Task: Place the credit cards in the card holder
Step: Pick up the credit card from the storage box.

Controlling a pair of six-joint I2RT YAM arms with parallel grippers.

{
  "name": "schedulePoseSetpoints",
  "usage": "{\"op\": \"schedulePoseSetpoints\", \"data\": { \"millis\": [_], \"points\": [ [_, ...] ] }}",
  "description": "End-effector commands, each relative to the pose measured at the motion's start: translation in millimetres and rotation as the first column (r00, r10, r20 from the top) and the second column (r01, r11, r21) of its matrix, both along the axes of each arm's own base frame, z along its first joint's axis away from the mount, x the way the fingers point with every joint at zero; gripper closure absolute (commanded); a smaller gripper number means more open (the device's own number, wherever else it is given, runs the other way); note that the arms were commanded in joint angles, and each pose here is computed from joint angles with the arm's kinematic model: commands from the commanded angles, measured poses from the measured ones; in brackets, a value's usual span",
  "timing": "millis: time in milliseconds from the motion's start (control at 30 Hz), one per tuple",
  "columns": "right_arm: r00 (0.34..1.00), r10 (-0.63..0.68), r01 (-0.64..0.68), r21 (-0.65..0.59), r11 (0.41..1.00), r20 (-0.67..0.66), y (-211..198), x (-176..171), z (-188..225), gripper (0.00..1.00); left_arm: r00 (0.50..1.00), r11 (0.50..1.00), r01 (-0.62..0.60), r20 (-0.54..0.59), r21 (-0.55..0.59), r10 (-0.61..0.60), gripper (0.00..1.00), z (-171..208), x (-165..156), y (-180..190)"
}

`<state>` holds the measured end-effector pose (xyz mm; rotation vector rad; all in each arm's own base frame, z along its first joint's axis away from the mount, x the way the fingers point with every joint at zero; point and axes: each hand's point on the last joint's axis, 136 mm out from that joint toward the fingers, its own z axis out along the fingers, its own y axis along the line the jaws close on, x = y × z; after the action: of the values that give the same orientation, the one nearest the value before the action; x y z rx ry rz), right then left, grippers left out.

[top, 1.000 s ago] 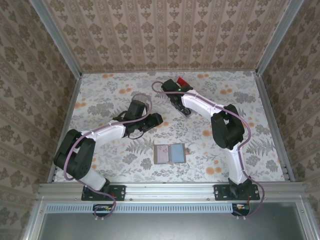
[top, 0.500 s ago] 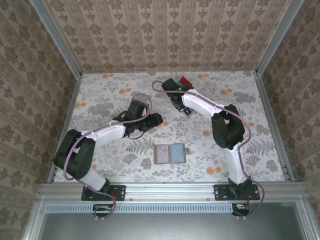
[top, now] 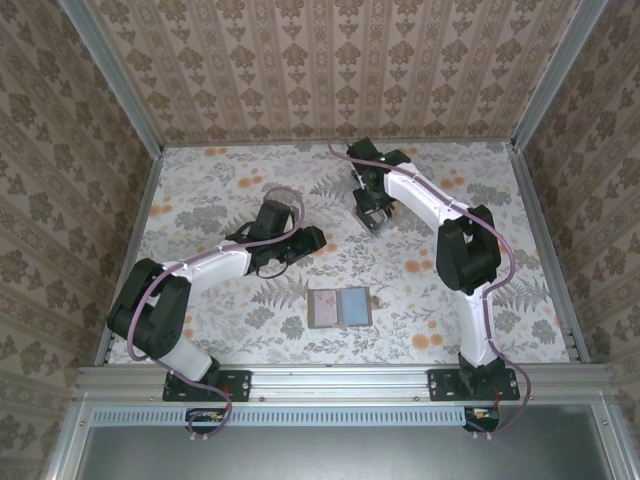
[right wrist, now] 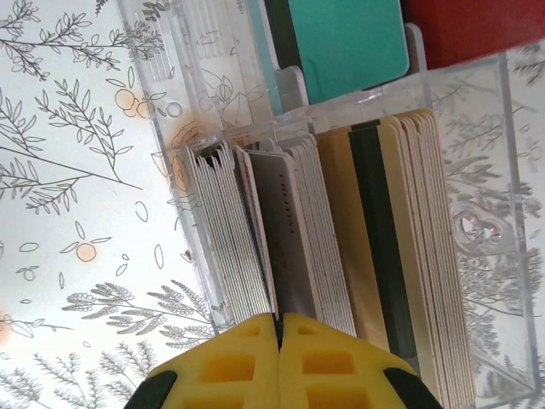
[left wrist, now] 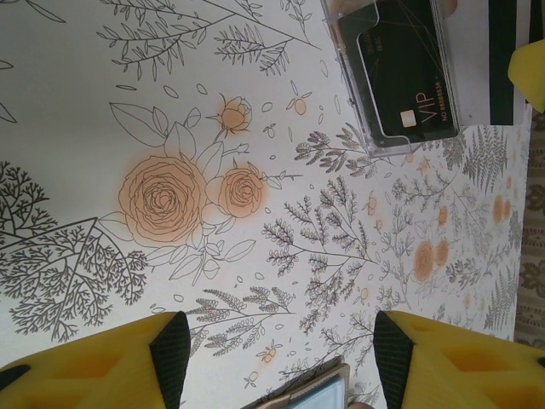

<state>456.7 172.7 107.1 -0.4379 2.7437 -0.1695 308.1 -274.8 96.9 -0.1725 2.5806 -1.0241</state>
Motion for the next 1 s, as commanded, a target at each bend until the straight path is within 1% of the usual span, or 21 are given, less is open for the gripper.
{"op": "schedulePoseSetpoints", "data": {
  "millis": [0,167,333,400,567,633,967],
  "points": [
    [0.995,-0.005,0.017,0.119,0.993,-0.100,15.6,-22.9,4.2,0.98,1.000,1.000,-0.009,-0.020,-0.010,0.009,0.38,-4.0,1.9,0.6],
    [0.993,-0.021,0.044,0.194,0.980,-0.120,26.0,-32.2,11.6,0.99,1.000,1.000,-0.015,-0.023,-0.007,0.015,0.38,-5.7,0.6,2.4],
    [0.992,-0.044,0.070,0.231,0.970,-0.118,32.8,-43.5,19.0,0.99,1.000,1.000,-0.013,-0.022,-0.007,0.013,0.38,-5.4,-0.2,2.6],
    [0.992,-0.061,0.084,0.221,0.972,-0.109,33.1,-47.8,22.6,0.99,1.000,1.000,-0.011,-0.021,-0.007,0.011,0.38,-4.5,0.1,2.4],
    [0.990,-0.135,0.141,0.146,0.979,-0.051,21.9,-53.1,32.4,0.99,1.000,1.000,-0.011,-0.019,-0.010,0.011,0.38,-2.9,-0.3,2.3],
    [0.986,-0.162,0.165,0.140,0.976,-0.033,18.2,-53.3,33.8,0.99,1.000,1.000,-0.010,-0.016,-0.011,0.010,0.38,-1.9,-0.6,2.5],
    [0.984,-0.176,0.167,0.182,0.969,0.030,15.4,-47.3,55.8,1.00,1.000,1.000,-0.013,0.005,-0.016,0.013,0.38,8.3,-1.8,4.8]
  ]
}}
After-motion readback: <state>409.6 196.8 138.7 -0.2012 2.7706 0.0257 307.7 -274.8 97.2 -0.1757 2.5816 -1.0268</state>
